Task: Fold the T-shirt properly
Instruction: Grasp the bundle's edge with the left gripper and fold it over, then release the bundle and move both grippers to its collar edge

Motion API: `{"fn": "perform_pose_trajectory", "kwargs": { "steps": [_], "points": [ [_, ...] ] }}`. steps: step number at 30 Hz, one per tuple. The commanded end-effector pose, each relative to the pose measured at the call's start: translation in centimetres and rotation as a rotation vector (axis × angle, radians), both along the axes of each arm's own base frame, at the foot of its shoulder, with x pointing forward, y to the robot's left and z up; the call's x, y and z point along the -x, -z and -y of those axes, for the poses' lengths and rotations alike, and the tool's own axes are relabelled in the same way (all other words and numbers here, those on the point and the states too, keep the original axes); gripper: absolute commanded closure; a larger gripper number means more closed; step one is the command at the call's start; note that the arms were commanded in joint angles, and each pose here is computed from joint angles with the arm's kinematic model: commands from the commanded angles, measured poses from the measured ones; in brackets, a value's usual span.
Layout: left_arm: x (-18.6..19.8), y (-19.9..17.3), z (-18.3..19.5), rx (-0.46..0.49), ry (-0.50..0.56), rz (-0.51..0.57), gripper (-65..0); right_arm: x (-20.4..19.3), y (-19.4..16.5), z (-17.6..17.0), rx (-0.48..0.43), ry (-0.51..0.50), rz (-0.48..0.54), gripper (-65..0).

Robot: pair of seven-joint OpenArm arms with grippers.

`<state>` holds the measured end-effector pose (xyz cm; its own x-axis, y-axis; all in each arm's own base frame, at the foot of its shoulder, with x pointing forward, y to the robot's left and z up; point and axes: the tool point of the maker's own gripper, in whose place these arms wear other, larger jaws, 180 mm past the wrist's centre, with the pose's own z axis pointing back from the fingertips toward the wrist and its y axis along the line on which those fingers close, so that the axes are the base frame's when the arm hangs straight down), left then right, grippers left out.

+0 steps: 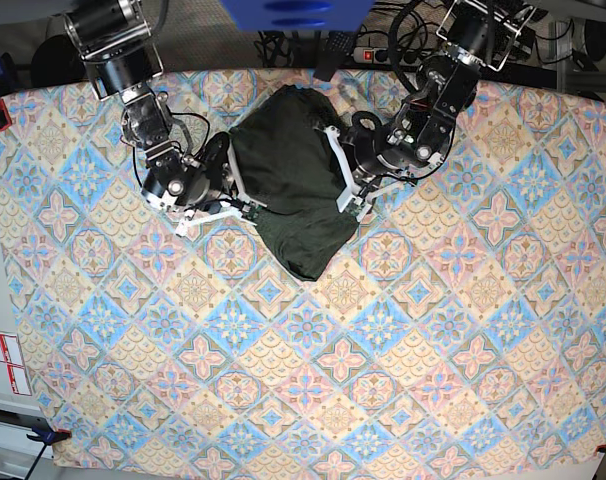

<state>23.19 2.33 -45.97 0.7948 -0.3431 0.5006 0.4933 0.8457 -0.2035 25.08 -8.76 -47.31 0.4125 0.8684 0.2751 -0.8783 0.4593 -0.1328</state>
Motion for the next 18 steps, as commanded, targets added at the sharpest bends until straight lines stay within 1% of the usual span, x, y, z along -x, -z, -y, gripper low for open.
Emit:
{"fn": "perform_pose_trajectory", "kwargs": {
  "steps": [1, 4, 7, 9, 12, 14, 18],
  "points": [
    [-1.9, -1.5, 0.4, 0.021, -0.004, 0.058, 0.0, -0.8, -1.0, 0.0, -0.005, -0.007, 0.037, -4.2],
    [-3.3, -1.9, 0.8, 0.025, -0.007, 0.075, 0.0, -0.2, -1.5, -0.2, -0.014, -0.019, 0.051, -4.2],
    [-4.5, -1.2, 0.4, 0.010, -0.020, 0.065, 0.0, 0.5, -1.9, -0.4, -0.021, -0.029, 0.059, -4.2],
    [-5.0, -0.9, 1.2, 0.021, -0.028, 0.051, 0.0, 1.2, -2.0, -0.8, -0.031, -0.034, 0.060, -4.2],
    [-5.7, -1.3, 1.7, 0.029, -0.029, 0.064, 0.0, 1.8, -2.3, -1.1, -0.042, -0.037, 0.064, -4.2],
    [-6.3, -1.5, 1.4, 0.012, -0.026, 0.079, 0.0, 2.0, -2.6, -0.4, -0.046, -0.007, 0.071, -4.2],
    [-6.6, -1.9, 0.7, -0.026, -0.017, 0.110, 0.0, 1.8, -2.8, 0.9, -0.019, 0.032, 0.071, -4.2]
  ]
}}
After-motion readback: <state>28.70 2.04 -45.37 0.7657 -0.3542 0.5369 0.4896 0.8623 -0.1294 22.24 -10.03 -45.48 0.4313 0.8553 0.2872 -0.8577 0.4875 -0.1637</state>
